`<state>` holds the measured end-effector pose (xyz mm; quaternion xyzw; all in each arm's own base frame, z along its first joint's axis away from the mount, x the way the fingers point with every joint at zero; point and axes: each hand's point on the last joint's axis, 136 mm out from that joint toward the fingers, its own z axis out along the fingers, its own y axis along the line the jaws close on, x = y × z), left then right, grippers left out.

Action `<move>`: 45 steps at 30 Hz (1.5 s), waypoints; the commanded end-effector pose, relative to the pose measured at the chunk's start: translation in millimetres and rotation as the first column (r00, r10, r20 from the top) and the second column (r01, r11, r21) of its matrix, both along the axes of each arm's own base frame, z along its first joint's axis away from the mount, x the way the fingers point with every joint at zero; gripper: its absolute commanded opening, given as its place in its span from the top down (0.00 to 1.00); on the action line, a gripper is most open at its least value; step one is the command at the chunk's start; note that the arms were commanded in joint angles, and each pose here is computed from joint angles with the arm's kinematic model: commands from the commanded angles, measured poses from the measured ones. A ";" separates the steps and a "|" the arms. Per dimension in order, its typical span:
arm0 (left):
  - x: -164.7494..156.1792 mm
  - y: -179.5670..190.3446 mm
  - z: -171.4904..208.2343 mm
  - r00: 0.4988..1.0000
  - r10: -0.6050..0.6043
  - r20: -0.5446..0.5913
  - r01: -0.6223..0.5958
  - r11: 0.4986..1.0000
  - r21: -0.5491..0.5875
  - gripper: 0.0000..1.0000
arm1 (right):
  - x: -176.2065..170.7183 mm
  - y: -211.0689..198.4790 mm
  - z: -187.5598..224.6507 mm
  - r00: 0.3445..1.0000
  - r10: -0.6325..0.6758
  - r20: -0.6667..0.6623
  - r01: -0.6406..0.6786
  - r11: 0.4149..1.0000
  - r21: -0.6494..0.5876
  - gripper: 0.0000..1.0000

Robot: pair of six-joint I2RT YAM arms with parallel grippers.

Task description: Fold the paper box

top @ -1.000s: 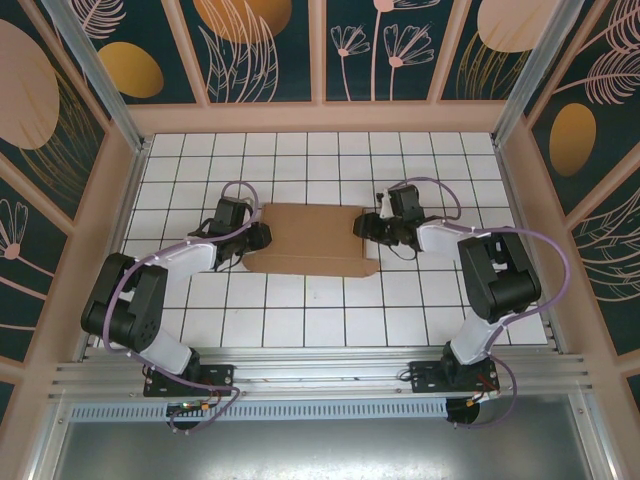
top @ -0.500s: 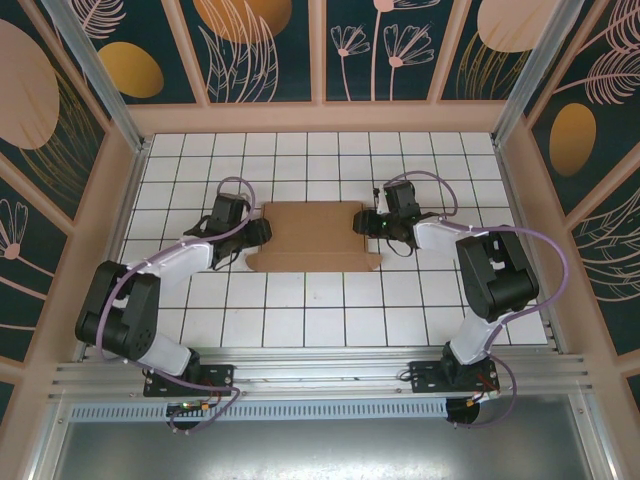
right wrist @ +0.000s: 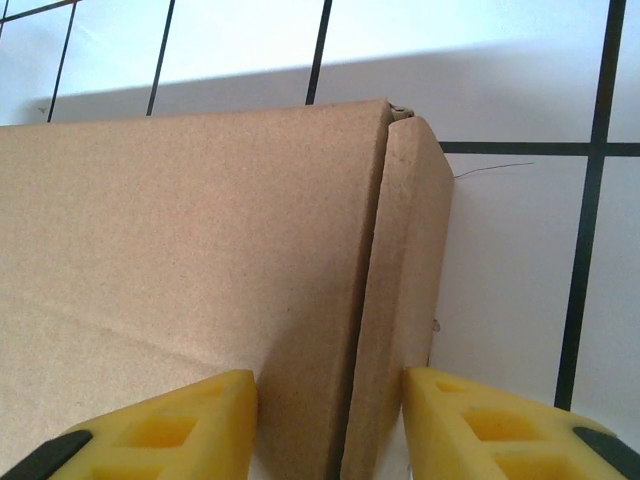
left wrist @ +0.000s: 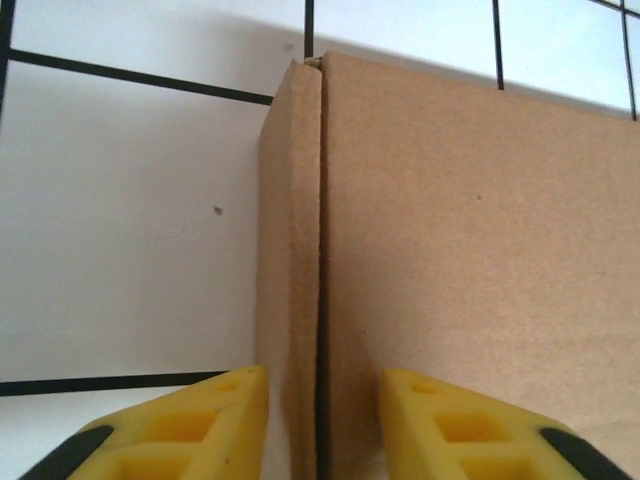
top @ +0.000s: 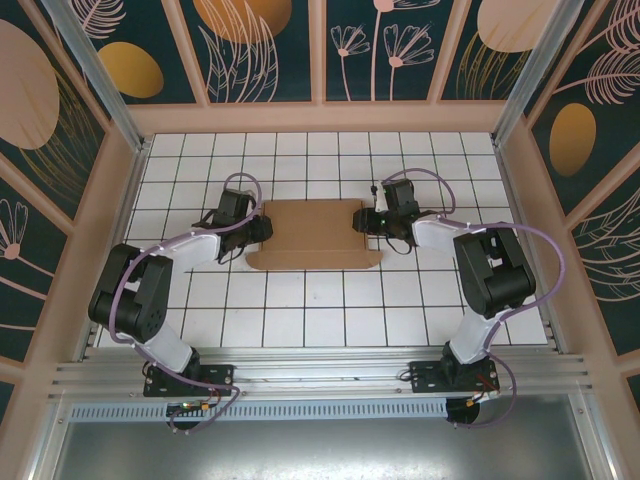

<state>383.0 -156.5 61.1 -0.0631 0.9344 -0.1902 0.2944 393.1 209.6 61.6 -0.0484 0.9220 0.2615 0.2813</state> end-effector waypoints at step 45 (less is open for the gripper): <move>-5.8 4.2 -36.5 0.994 -0.057 -0.093 0.065 0.994 0.093 0.84 | -65.7 122.5 -5.6 0.183 0.960 0.214 -0.395 0.271 -0.878 0.32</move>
